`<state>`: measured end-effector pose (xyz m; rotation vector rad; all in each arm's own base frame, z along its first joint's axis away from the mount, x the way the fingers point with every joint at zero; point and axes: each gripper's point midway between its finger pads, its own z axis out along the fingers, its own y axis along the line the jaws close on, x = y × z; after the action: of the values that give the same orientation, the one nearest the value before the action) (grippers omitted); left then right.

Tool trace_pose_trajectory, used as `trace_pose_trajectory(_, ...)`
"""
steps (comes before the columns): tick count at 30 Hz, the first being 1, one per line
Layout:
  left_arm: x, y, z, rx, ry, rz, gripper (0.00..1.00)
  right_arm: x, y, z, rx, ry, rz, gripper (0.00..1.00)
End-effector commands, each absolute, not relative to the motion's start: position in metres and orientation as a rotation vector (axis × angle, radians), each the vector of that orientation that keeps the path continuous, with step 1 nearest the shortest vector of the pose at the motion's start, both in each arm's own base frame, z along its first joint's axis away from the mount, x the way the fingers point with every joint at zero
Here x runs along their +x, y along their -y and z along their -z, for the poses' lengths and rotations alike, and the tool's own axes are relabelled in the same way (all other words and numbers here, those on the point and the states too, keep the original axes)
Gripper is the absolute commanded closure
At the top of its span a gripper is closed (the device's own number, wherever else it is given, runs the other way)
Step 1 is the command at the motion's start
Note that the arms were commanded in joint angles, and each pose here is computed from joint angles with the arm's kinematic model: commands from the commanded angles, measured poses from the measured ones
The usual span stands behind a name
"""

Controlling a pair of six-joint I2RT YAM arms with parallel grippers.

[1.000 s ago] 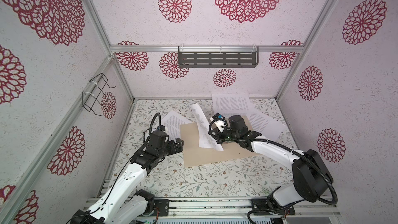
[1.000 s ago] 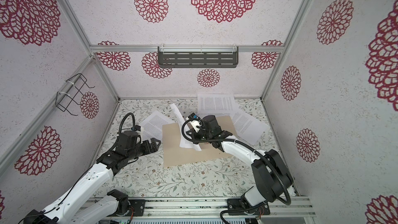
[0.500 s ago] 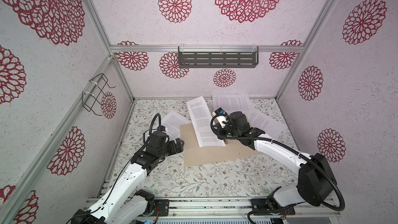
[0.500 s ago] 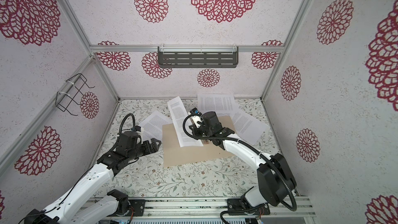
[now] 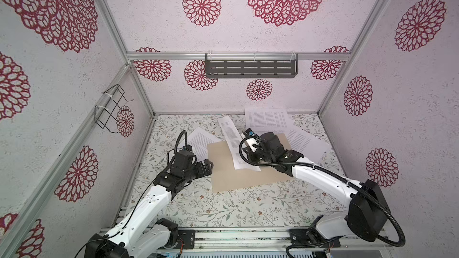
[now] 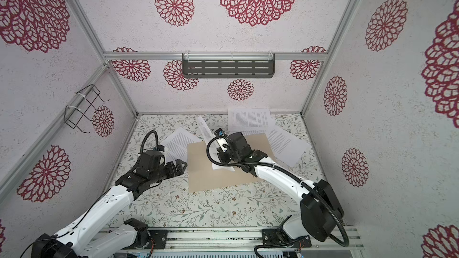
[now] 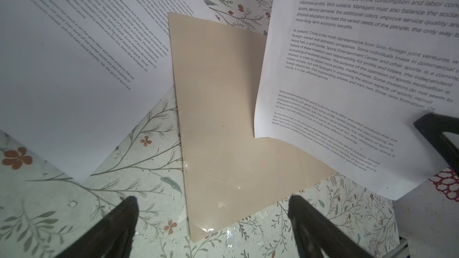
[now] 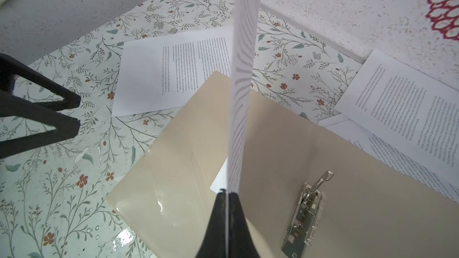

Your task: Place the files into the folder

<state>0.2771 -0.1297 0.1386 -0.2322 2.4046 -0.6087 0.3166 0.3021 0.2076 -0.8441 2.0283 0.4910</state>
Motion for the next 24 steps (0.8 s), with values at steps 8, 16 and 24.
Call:
trace_pose_trajectory(8,0.277,0.125,-0.141,-0.245,-2.373,0.617,0.03,0.297,-0.329,-0.243,-0.877,-1.952,-0.706,1.00)
trace_pose_trajectory(16,0.276,0.124,-0.142,-0.246,-2.366,0.617,0.03,0.287,-0.338,-0.245,-0.886,-1.963,-0.810,1.00)
trace_pose_trajectory(24,0.275,0.124,-0.143,-0.248,-2.361,0.619,0.03,0.277,-0.345,-0.244,-0.895,-1.956,-0.915,1.00)
